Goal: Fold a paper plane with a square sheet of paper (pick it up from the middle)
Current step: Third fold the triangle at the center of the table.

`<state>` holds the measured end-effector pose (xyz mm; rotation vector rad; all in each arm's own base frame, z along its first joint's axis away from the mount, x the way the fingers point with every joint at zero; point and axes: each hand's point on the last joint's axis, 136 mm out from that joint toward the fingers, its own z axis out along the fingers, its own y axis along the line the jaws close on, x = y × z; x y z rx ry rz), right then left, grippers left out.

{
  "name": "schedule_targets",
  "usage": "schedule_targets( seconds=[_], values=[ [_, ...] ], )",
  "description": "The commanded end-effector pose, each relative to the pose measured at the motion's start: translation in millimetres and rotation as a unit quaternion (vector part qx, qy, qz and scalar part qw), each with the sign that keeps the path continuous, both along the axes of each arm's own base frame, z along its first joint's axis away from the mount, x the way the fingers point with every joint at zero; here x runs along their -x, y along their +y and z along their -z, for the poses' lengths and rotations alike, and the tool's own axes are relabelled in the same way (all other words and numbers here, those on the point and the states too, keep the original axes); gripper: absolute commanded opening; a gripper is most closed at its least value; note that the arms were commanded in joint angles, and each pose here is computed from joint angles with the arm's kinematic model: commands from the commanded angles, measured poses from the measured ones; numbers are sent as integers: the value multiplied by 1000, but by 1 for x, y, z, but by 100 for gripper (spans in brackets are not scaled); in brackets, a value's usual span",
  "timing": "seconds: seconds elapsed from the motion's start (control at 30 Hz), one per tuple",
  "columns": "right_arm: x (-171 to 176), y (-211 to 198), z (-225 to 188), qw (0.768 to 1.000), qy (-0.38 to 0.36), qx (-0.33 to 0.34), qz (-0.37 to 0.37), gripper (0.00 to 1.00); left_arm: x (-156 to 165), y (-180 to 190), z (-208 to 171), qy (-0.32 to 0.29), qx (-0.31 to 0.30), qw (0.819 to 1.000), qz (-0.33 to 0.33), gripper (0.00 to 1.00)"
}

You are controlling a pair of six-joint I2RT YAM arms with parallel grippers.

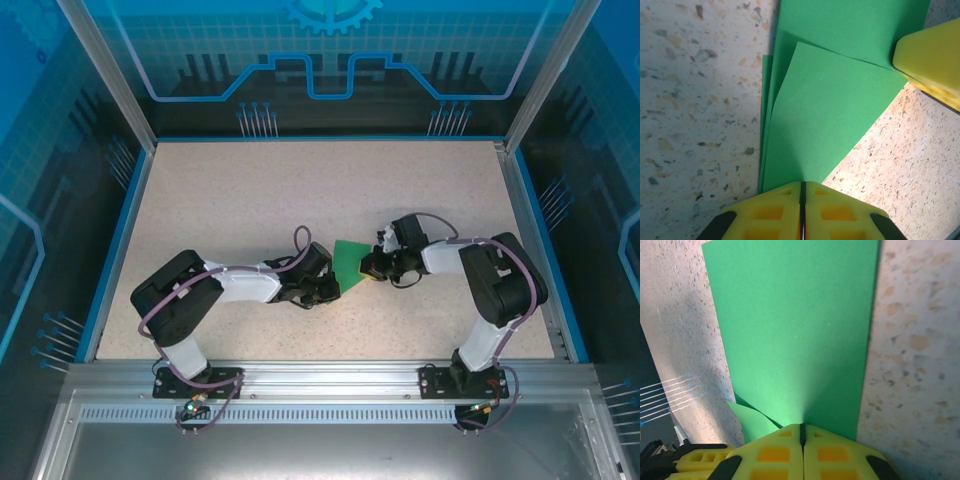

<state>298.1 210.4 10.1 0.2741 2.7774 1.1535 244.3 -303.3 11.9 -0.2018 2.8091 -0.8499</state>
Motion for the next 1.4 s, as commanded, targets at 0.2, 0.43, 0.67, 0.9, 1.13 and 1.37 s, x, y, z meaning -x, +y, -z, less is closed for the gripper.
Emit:
schedule_targets(
  seconds=[0.2, 0.43, 0.67, 0.9, 1.13, 1.37],
  values=[
    [-13, -22, -8, 999, -34, -9, 12, 6, 31, 38, 35, 52, -82, 995, -4, 11],
    [-3, 4, -43, 998, -63, -25, -18, 7, 27, 34, 30, 46, -72, 996, -1, 11],
    [23, 47, -32, 997, -37, -36, -51, 6, 25, 30, 25, 40, -63, 997, 2, 12],
    [30, 45, 1, 999, 1, -8, -42, 5, 26, 26, 21, 40, -55, 998, 7, 12],
    [35, 32, 22, 999, 32, 14, -21, 4, 45, 26, 21, 80, -36, 996, 19, 13],
    [35, 26, 24, 999, 35, 21, -18, 4, 67, 33, 23, 106, -19, 994, 31, 16]
  ],
)
